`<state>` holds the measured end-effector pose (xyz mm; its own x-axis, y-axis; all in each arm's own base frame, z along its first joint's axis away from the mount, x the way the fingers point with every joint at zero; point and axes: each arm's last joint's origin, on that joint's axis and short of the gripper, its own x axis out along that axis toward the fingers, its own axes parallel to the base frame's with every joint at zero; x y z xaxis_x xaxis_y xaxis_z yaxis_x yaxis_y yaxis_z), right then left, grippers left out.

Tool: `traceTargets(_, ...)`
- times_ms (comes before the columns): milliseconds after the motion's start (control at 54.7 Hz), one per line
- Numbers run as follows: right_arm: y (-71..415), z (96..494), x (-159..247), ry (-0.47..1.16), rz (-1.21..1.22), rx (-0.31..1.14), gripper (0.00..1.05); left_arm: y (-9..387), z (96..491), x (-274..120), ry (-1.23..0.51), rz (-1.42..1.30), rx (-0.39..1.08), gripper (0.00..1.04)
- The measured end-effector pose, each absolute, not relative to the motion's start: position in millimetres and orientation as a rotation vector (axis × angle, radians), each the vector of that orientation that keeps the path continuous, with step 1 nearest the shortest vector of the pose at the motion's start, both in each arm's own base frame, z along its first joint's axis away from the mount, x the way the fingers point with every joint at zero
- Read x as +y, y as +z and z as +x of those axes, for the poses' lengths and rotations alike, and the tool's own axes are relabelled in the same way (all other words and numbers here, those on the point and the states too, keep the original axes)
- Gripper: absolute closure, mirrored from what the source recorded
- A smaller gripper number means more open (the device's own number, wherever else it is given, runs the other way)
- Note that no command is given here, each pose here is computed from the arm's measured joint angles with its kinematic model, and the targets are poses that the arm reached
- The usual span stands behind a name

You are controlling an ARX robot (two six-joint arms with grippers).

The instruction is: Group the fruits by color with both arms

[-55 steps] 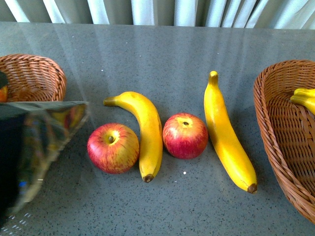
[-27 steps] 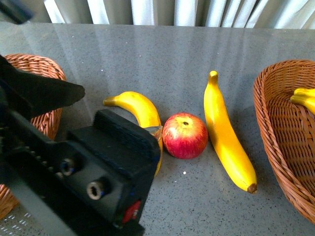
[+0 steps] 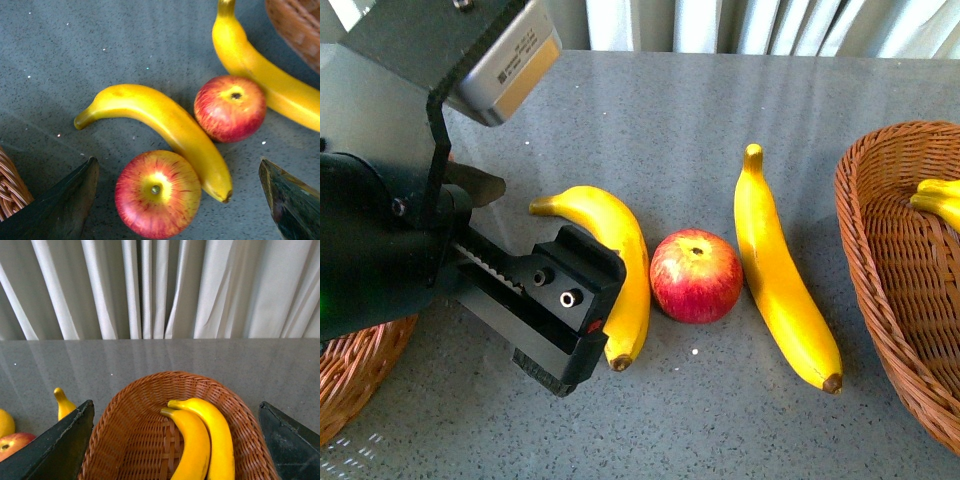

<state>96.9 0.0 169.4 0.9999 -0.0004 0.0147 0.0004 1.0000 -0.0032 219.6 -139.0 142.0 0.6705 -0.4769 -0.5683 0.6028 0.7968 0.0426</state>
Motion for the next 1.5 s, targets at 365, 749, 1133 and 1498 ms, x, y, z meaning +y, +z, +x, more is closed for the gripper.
traceTargets(365, 169.4, 96.9, 0.0, 0.0, -0.003, -0.015, 0.09, 119.8, 228.8, -133.1, -0.688, 0.418, 0.576, 0.09)
traceTargets(749, 169.4, 96.9, 0.0, 0.0, -0.003, -0.015, 0.09, 100.3, 230.2, -129.6, -0.752, 0.545, 0.624, 0.09)
traceTargets(1133, 169.4, 96.9, 0.0, 0.0, -0.003, -0.015, 0.09, 94.3, 236.5, -133.0, -0.766, 0.575, 0.635, 0.09)
traceTargets(1498, 169.4, 96.9, 0.0, 0.0, -0.003, -0.015, 0.09, 86.4, 243.5, -136.9, -0.767, 0.603, 0.655, 0.09)
